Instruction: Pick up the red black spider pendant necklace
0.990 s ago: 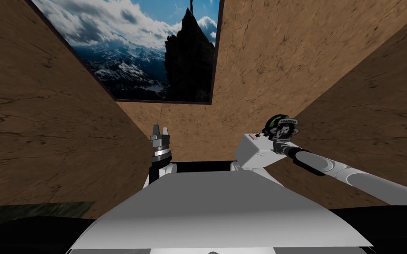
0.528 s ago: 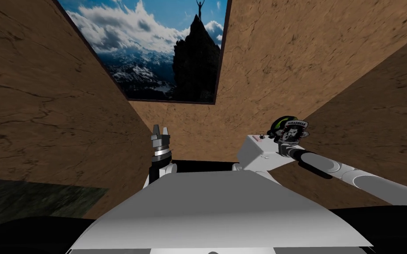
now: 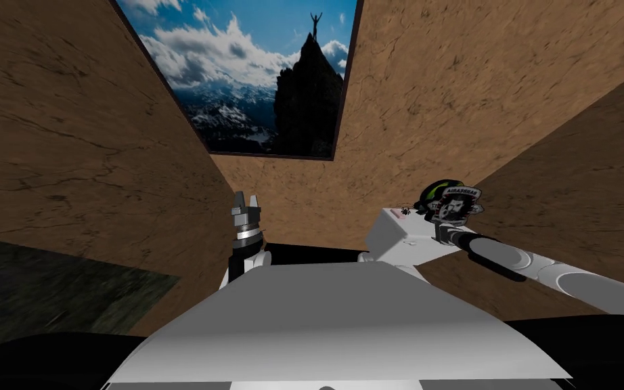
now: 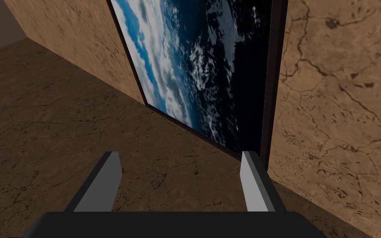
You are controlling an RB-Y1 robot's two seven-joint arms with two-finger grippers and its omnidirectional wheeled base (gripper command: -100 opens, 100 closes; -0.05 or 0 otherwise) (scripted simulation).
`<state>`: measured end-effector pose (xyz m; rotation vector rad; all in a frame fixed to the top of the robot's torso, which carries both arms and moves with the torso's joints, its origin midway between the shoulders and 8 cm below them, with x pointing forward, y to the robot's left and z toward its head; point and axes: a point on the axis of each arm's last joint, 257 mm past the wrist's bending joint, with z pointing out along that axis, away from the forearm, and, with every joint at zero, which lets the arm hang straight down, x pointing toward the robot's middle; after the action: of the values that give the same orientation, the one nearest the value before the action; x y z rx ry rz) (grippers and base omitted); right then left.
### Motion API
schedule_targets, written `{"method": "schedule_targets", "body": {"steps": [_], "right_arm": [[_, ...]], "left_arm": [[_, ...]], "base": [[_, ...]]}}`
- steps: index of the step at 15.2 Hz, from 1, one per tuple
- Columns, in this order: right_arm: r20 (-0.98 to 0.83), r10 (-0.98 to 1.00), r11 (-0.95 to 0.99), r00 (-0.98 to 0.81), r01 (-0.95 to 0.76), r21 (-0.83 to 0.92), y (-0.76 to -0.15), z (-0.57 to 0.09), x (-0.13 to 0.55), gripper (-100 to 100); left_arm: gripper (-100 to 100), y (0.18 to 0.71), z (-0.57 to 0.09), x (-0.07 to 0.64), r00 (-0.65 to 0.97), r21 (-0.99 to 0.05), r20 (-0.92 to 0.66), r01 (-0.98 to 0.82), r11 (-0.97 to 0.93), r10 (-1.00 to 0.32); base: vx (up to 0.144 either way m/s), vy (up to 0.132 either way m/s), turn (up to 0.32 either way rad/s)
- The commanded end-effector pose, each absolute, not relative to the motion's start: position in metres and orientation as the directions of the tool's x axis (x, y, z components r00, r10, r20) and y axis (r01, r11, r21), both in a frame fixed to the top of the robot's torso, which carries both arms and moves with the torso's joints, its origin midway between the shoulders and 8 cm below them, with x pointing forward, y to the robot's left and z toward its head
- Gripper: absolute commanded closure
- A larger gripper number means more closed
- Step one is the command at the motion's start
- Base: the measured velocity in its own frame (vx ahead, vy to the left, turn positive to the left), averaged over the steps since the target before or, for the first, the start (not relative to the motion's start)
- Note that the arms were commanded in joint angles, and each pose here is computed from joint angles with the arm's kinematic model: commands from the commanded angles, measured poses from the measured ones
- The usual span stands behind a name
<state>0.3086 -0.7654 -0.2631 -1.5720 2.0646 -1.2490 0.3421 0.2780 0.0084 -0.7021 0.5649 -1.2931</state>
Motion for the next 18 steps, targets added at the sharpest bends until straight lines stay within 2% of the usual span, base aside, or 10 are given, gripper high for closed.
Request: {"method": "schedule_targets", "body": {"steps": [1, 3, 6, 11, 18], "right_arm": [[0.301, -0.862, 0.06, -0.409, -0.671, -0.739, -0.784, -0.262, 0.291, -100], [0.313, -0.861, 0.041, -0.402, -0.666, -0.745, -0.786, -0.255, 0.296, -100], [0.301, -0.862, 0.06, -0.409, -0.671, -0.739, -0.784, -0.262, 0.291, -100], [0.36, -0.792, 0.109, -0.493, -0.695, -0.711, -0.835, -0.251, 0.239, -100], [0.392, -0.738, 0.151, -0.549, -0.701, -0.697, -0.864, -0.242, 0.203, -100]], "left_arm": [[0, 0.278, 0.008, 0.342, 0.194, -0.741, 0.009, 0.66, 0.124, -0.981], [0, 0.278, 0.008, 0.342, 0.194, -0.741, 0.009, 0.66, 0.124, -0.981], [0, 0.278, 0.008, 0.342, 0.194, -0.741, 0.009, 0.66, 0.124, -0.981], [0, 0.278, 0.008, 0.342, 0.194, -0.741, 0.009, 0.66, 0.124, -0.981], [0, 0.278, 0.008, 0.342, 0.194, -0.741, 0.009, 0.66, 0.124, -0.981]], "base": [[-0.022, 0.016, 0.221], [-0.037, 0.018, 0.179], [-0.009, 0.006, -0.022], [-0.049, 0.034, 0.257], [-0.051, 0.035, 0.195]]}}
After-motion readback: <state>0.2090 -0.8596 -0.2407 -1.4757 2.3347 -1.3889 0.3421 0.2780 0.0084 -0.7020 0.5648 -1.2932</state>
